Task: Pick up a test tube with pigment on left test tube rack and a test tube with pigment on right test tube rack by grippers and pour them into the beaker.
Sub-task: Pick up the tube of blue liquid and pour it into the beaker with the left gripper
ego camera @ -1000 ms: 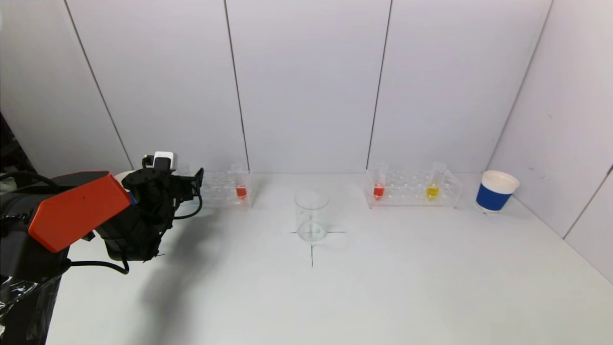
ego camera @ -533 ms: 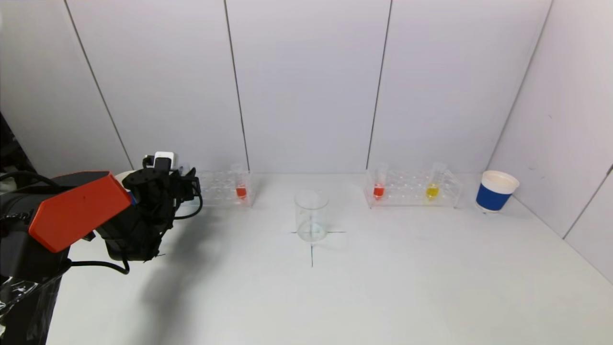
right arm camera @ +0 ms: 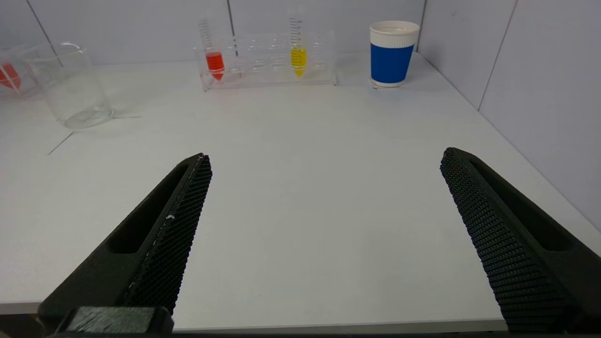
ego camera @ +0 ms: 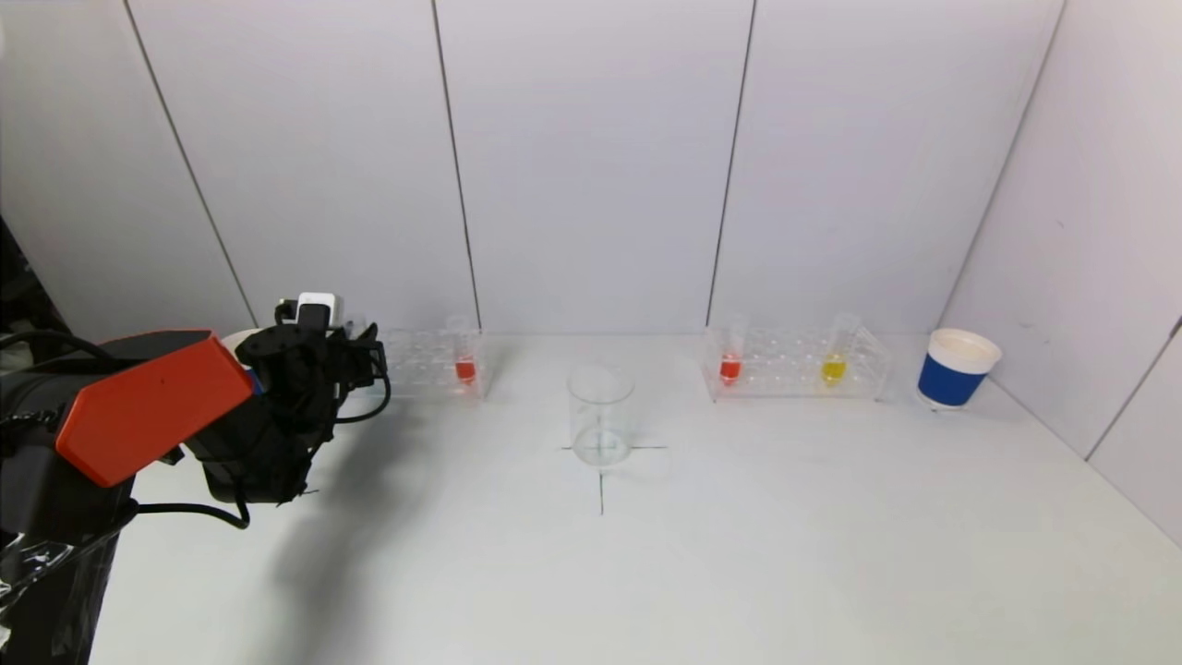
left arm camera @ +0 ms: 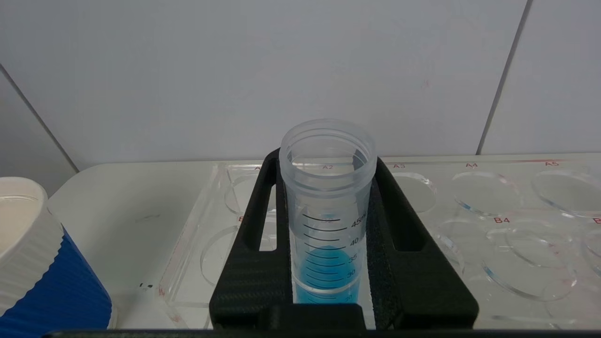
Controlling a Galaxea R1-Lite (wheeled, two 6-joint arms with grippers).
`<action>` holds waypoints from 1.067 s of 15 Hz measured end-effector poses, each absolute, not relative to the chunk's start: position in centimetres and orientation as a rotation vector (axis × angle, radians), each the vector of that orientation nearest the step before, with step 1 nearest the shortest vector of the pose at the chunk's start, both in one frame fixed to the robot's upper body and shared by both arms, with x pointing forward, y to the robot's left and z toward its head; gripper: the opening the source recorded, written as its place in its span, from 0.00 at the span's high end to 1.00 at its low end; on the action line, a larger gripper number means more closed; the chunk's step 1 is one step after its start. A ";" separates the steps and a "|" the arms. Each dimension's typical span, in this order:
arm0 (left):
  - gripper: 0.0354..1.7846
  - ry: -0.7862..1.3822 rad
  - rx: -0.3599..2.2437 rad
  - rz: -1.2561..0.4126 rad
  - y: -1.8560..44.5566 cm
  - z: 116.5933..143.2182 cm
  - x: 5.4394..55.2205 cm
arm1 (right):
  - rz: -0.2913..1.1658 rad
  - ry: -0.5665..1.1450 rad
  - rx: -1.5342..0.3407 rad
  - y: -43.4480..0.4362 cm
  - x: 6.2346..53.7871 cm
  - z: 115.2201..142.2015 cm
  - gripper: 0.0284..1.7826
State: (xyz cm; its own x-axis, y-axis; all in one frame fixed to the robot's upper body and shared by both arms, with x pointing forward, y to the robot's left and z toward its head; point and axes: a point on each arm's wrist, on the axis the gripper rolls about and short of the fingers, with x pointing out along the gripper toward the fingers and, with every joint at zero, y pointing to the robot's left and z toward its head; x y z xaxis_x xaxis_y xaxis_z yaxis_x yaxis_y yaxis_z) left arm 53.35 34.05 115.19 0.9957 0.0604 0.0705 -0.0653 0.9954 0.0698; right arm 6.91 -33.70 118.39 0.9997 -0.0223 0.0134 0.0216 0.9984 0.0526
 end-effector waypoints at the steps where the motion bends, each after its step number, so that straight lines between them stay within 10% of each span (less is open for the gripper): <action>1: 0.76 -0.068 0.072 0.063 34.0 115.2 53.3 | -0.022 -0.014 0.053 -33.7 6.9 118.4 0.01; 16: 0.76 -0.122 0.071 0.063 34.0 125.2 52.7 | -0.022 -0.014 0.053 -33.7 6.9 118.4 0.01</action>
